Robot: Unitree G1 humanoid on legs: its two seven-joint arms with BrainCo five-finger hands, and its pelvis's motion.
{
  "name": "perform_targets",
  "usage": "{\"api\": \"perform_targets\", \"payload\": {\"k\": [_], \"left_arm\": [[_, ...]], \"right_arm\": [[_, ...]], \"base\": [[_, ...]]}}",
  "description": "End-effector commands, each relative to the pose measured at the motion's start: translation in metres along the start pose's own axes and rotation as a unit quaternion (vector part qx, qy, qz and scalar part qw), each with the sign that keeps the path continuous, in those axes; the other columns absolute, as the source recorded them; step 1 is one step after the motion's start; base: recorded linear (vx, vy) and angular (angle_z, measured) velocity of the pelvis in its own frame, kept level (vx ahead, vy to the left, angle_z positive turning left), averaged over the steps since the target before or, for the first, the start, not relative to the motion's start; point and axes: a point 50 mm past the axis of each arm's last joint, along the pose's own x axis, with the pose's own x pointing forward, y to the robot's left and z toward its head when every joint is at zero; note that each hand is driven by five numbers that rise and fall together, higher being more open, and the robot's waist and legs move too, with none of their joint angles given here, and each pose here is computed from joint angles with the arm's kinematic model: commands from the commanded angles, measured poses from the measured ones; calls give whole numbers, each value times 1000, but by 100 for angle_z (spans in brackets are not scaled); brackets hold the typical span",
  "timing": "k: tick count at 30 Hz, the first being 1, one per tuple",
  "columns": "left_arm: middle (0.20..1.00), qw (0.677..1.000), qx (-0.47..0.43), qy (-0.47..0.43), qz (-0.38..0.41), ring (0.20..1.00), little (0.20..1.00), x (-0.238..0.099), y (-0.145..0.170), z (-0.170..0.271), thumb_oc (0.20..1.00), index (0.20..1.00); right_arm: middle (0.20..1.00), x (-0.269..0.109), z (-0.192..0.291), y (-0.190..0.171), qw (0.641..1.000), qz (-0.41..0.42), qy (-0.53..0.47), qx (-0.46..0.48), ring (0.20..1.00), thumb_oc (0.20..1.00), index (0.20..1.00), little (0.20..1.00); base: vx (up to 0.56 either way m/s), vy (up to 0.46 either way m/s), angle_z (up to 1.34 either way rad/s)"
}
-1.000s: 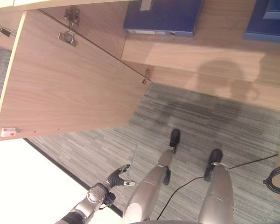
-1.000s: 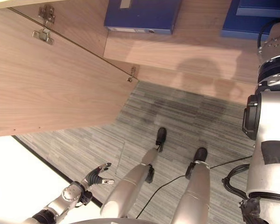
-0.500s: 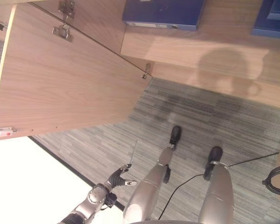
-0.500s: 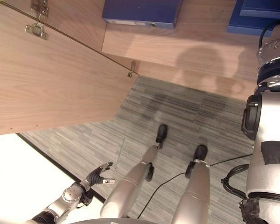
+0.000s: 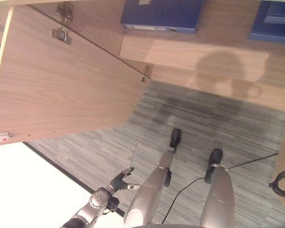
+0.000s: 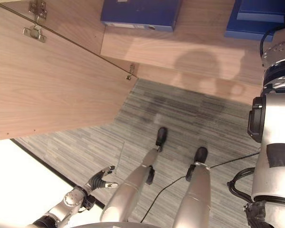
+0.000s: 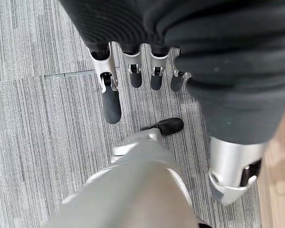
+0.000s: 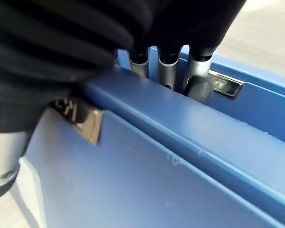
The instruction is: Put the empty folder in the office cabinet
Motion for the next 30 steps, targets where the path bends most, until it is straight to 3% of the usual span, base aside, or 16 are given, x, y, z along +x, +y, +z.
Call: {"api": "perform_targets", "payload": {"k": [1, 12, 20, 30], "left_arm": [[1000, 998, 50, 7, 22, 1000, 1000, 4, 26, 8, 1000, 1000], [1000, 998, 53, 24, 34, 1000, 1000, 8, 24, 4, 1000, 1000], [1000, 996, 15, 57, 65, 1000, 1000, 12, 20, -9, 1000, 1000], [1000, 996, 6, 59, 69, 1000, 1000, 13, 17, -10, 1000, 1000]], "right_arm": [[1000, 2, 43, 11, 998, 30, -56, -14, 1000, 1000, 1000, 1000], [1000, 8, -7, -26, 997, -61, -8, -47, 1000, 1000, 1000, 1000], [1000, -22, -96, -36, 994, -50, 52, -87, 1000, 1000, 1000, 1000], [1000, -25, -125, -66, 986, -89, 93, -102, 1000, 1000, 1000, 1000]], "base": [[-80, 29, 23], [-11, 10, 15], [-4, 2, -5], [-5, 4, 2]]}}
